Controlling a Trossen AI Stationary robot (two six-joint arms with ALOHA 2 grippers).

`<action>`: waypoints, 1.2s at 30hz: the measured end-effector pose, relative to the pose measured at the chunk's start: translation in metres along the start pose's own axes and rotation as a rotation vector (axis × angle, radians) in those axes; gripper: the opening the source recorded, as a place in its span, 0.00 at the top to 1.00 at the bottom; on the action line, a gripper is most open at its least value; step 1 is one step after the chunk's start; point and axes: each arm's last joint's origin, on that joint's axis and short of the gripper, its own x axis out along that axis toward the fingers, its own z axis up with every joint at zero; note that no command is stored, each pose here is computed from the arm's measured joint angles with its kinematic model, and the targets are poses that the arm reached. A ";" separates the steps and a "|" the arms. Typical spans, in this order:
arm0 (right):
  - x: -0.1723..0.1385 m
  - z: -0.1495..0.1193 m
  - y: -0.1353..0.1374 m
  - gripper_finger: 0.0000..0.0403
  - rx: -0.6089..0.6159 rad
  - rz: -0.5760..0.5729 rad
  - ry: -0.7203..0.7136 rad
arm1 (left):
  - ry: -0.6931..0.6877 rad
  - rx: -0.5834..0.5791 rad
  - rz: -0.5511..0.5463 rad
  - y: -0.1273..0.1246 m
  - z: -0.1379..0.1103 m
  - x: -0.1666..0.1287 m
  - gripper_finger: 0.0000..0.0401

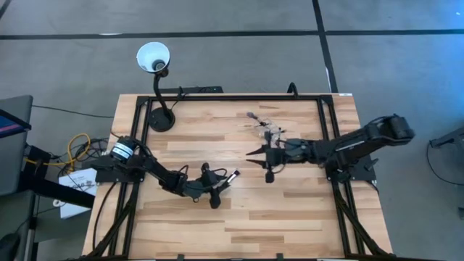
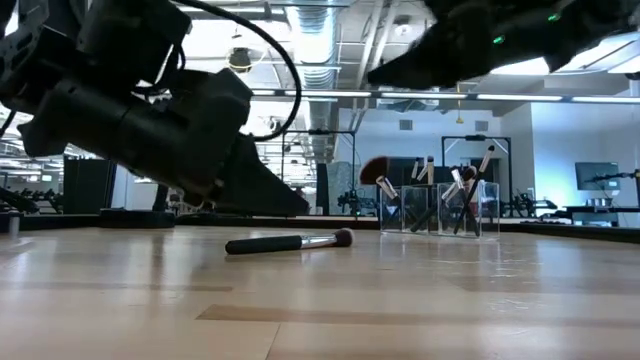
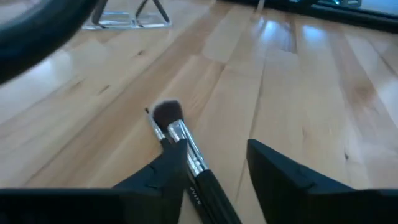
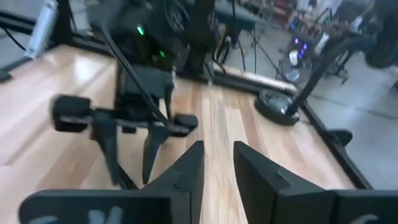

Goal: Sort items
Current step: Put the powder brush into the middle of the transparent organizer

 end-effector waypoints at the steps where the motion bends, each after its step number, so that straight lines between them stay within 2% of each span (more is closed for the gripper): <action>1: 0.007 -0.002 -0.001 0.80 0.000 0.004 0.014 | -0.005 -0.008 0.003 0.000 0.001 0.000 0.57; 7: 0.035 -0.012 -0.001 0.69 0.002 0.084 0.091 | -0.003 -0.021 0.001 -0.003 -0.001 0.005 0.44; 12: 0.052 -0.011 0.003 0.60 0.008 0.131 0.106 | 0.046 0.001 0.033 0.001 -0.017 0.007 0.44; 16: 0.058 -0.010 0.005 0.55 0.007 0.138 0.106 | 0.044 -0.011 0.066 0.002 -0.026 0.010 0.49; 19: 0.059 -0.012 0.006 0.54 0.007 0.140 0.116 | 0.039 -0.024 0.093 0.002 -0.029 0.011 0.57; 26: 0.063 -0.020 0.008 0.54 0.006 0.148 0.146 | 0.047 -0.004 0.067 0.003 -0.018 0.007 0.89; 31: 0.064 -0.022 0.008 0.56 0.006 0.150 0.155 | 0.021 0.007 0.064 0.002 -0.006 0.003 0.90; 36: 0.064 -0.022 0.009 0.56 -0.001 0.154 0.163 | -0.036 0.038 0.051 0.002 0.016 -0.005 0.89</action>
